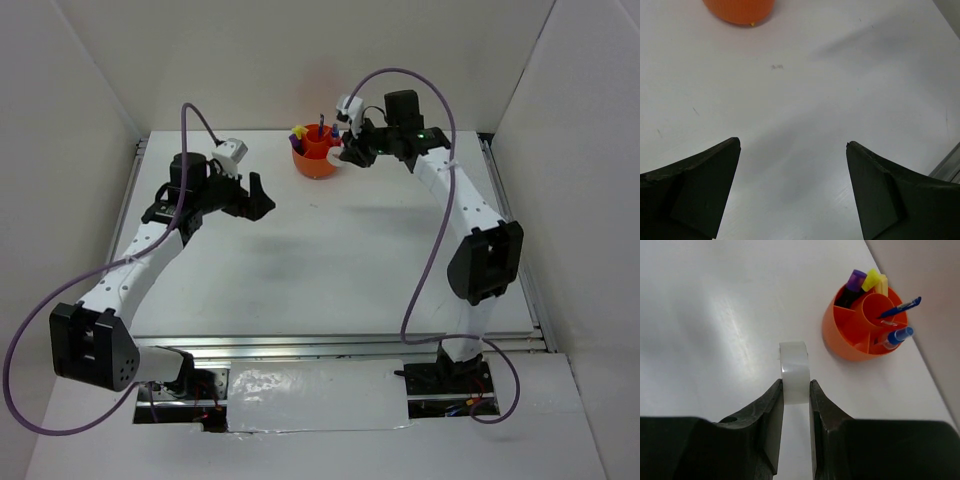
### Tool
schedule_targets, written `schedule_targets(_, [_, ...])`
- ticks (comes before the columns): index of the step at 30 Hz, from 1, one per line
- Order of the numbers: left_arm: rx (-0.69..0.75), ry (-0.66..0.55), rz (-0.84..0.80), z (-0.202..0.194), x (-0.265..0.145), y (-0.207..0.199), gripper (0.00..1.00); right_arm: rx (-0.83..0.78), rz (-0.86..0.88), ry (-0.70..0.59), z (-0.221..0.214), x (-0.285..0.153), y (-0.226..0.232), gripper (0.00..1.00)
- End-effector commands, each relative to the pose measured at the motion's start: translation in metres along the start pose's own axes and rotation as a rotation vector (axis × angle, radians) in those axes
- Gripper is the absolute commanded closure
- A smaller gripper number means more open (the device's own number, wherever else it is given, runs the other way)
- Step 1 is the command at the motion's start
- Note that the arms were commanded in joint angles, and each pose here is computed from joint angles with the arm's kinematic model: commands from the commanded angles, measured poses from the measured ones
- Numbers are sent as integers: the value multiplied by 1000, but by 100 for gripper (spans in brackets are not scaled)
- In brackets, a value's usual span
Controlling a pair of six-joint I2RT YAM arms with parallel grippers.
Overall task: Sort the stationery into containers
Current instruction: Place the stationery into the container
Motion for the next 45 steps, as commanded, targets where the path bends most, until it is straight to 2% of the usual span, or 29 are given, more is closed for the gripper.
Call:
schedule_targets(1, [-31,-57,-67,7,-5,-6,1,-329,-93,-45,14,20,-27,85])
schedule_targets(4, [-55,-50,-62,3,-4,0,1,-453,-120,-61,9,40,-35,85])
schedule_targets(10, [-95,-42,-48,-1,-1,11,1,-572,-126,-34,-4,75,-50,87])
schedule_targets(12, [-113,-39,-54,-2,1,14,1,-632,-105,-18,-11,86,-51,85])
schedule_targets(14, [-124,-32,-58,-3,3,16,1,-671,-77,-9,-19,95,-51,80])
schedule_targets(18, [-140,-24,-61,-6,3,18,1,-687,-51,14,-28,109,-58,78])
schedule_targets(27, [-160,-29,-58,-13,0,21,1,-748,-81,20,-36,128,-72,82])
schedule_targets(45, [-198,-7,-41,-25,1,32,1,-737,-70,19,-49,154,-72,76])
Point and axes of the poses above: each gripper's point midway between its finger pads, its own x axis out along the fingers, its own y axis along the line the jaws close on, z = x × y, the point moved 6 cm from there along -x, back along the fingers, and after that the axes turned 2 degrees about -x, right-handed, at the moved point
